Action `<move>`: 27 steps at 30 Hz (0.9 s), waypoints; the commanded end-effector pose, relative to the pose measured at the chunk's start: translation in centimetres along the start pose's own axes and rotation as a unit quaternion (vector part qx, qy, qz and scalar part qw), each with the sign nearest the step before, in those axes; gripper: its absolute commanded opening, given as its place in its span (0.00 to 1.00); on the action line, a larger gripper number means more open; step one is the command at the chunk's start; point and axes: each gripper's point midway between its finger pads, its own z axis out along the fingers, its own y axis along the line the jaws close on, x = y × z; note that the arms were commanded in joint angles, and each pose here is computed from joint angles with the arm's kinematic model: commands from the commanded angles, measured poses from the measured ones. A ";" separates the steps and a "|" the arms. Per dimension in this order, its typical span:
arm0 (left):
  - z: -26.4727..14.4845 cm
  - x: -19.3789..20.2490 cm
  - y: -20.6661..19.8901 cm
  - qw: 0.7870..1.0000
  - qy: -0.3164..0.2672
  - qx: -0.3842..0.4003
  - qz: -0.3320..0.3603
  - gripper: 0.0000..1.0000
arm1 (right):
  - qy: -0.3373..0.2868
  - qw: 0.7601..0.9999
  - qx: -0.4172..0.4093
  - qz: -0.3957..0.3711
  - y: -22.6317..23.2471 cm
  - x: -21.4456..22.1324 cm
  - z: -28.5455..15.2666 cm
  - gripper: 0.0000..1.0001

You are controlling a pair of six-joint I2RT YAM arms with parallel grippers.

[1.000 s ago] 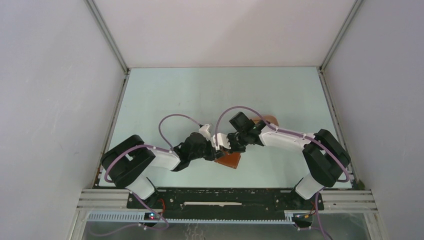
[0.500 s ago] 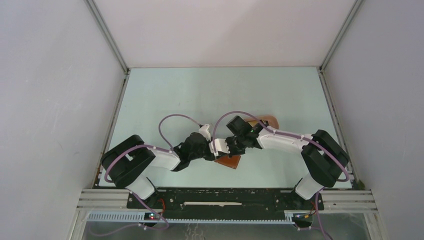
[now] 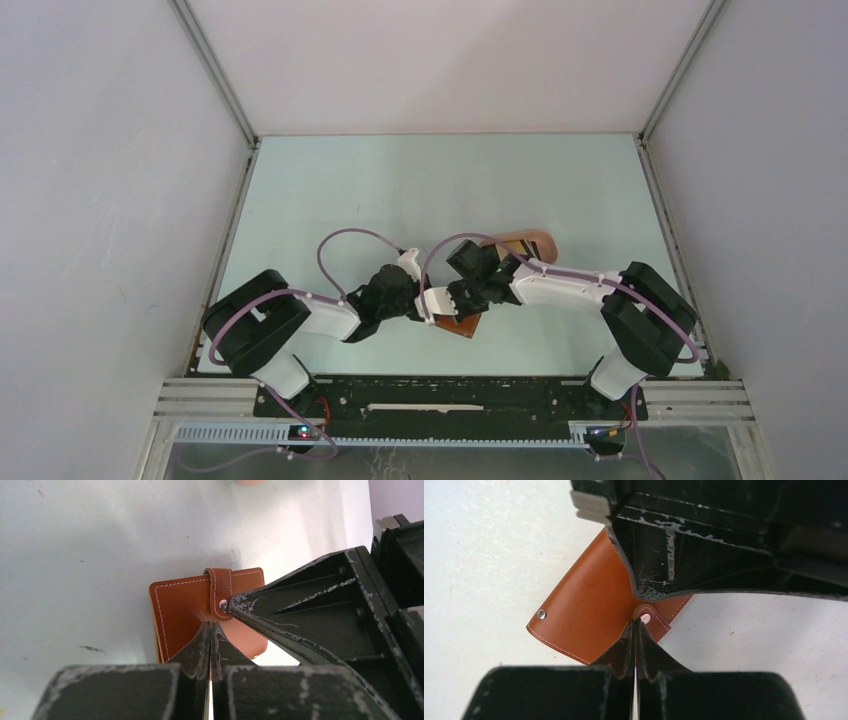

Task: Put the credit cards into the card holder
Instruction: Close the card holder at the center of the board.

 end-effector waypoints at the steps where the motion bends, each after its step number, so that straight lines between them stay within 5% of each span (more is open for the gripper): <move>1: -0.5 1.6 2.4 0.999 0.019 -0.036 -0.009 0.00 | 0.029 0.999 -0.035 -0.030 2.8 0.9 1.3 0.00; 24: -1.5 -0.7 -0.5 0.999 -0.024 0.028 -0.032 0.01 | 0.055 0.996 -0.068 -0.028 4.0 1.5 1.9 0.00; 25: -1.6 -0.8 -0.7 0.999 -0.026 0.031 -0.031 0.01 | 0.054 0.996 -0.066 -0.026 3.8 1.3 1.9 0.01; 27: -2.0 -1.1 -0.9 0.998 -0.032 0.036 -0.029 0.02 | 0.048 0.997 -0.061 -0.016 3.4 0.8 1.3 0.18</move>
